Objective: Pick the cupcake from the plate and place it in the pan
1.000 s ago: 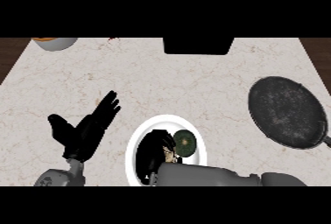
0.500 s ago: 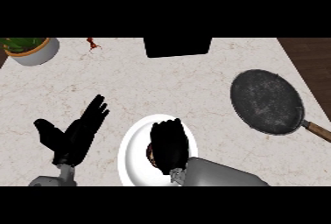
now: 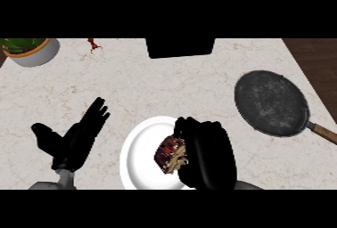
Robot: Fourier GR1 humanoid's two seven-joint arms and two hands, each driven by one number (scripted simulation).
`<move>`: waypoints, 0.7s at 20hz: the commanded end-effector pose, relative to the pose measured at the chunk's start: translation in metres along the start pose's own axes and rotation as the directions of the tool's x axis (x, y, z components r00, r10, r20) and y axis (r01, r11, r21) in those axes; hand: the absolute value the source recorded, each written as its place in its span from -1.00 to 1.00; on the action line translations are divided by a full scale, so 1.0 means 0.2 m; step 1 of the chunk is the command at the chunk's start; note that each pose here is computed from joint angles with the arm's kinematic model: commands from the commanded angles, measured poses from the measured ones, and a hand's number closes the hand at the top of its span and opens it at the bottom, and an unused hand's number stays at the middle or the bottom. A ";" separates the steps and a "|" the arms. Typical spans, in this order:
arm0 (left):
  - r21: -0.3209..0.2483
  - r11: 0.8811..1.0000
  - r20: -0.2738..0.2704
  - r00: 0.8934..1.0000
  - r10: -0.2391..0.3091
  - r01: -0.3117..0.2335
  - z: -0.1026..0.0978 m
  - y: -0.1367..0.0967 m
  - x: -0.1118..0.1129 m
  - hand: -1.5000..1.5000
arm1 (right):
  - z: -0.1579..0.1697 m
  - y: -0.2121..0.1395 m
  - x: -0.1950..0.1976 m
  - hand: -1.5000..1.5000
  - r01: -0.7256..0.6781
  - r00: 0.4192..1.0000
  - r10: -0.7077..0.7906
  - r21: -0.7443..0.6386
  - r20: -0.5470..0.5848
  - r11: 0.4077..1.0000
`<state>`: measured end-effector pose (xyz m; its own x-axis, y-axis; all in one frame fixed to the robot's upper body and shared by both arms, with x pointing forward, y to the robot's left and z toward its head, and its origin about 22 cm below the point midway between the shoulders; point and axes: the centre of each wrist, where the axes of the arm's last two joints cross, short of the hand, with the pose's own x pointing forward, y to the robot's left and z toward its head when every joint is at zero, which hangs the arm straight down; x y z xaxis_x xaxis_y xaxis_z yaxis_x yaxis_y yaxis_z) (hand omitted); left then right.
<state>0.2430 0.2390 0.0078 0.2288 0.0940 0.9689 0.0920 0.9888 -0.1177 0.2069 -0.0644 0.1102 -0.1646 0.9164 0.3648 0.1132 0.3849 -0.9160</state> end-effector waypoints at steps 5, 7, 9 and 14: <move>-0.061 0.998 0.002 1.000 -0.024 0.024 -0.03 -0.11 -0.02 0.00 | 0.15 -0.12 -0.35 1.00 0.240 0.937 -0.285 -0.221 -0.202 0.945; -0.089 0.996 0.012 1.000 -0.006 0.007 0.07 -0.06 0.02 0.00 | 0.20 -0.14 -0.47 1.00 0.198 0.943 -0.250 -0.235 -0.220 0.952; -0.091 0.996 0.022 1.000 -0.001 0.003 -0.05 -0.12 0.05 0.00 | 0.15 -0.02 -0.62 1.00 0.092 0.957 -0.155 -0.252 -0.244 0.963; -0.104 0.994 0.018 1.000 -0.022 0.023 0.00 -0.02 0.10 0.00 | 0.02 -0.02 -0.89 1.00 0.007 0.959 -0.090 -0.296 -0.268 0.955</move>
<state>0.2500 0.2239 0.0172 0.2117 0.0768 0.9743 0.1819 0.9764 -0.1165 0.2147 -0.1973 0.0642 0.0606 0.8605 0.5059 0.3389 0.4589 -0.8213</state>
